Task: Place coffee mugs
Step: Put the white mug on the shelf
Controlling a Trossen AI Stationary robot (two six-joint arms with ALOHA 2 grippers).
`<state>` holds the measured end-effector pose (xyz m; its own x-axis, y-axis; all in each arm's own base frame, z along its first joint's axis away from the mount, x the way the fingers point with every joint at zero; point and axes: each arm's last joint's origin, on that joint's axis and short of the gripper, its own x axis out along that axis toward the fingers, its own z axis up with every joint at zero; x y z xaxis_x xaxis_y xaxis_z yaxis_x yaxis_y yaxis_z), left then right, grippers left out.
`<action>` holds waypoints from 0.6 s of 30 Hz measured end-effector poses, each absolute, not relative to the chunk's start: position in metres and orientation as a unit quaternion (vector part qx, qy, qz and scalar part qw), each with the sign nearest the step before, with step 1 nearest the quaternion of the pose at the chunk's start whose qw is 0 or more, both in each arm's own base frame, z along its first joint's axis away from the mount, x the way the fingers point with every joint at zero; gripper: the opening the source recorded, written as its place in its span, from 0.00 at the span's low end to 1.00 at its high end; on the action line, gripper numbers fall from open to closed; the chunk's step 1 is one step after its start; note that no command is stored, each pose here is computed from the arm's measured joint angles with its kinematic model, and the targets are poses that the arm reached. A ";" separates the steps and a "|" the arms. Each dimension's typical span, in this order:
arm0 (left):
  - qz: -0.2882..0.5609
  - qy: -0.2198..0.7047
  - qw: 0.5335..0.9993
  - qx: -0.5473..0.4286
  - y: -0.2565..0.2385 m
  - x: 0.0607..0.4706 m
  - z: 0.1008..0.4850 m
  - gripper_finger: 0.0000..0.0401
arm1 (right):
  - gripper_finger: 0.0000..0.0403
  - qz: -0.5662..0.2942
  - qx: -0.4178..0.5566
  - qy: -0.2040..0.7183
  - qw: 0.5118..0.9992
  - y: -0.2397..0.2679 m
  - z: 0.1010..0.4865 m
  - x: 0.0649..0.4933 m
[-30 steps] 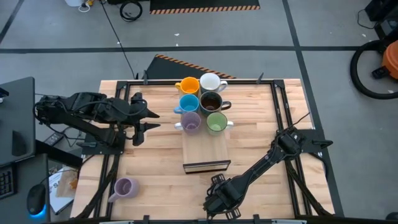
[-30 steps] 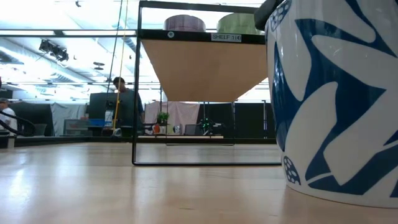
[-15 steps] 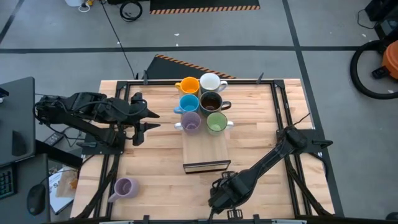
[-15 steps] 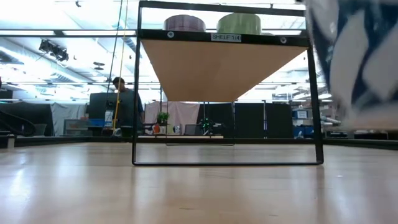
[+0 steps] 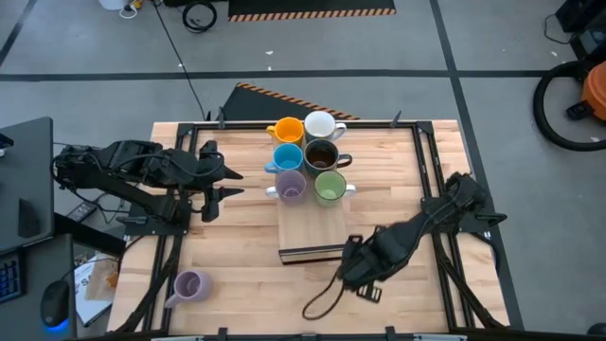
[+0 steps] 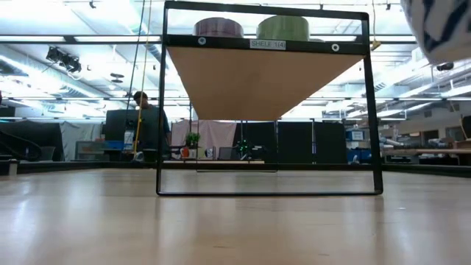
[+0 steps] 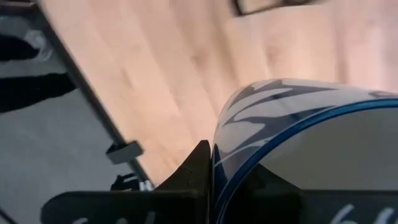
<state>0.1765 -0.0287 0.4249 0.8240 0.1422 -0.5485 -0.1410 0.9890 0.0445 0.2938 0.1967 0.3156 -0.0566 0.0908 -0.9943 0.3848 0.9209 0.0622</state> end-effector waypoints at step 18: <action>0.079 0.286 0.955 -0.015 -0.029 0.177 0.425 0.40 | 0.08 -0.182 0.250 0.632 0.711 0.124 0.362 0.293</action>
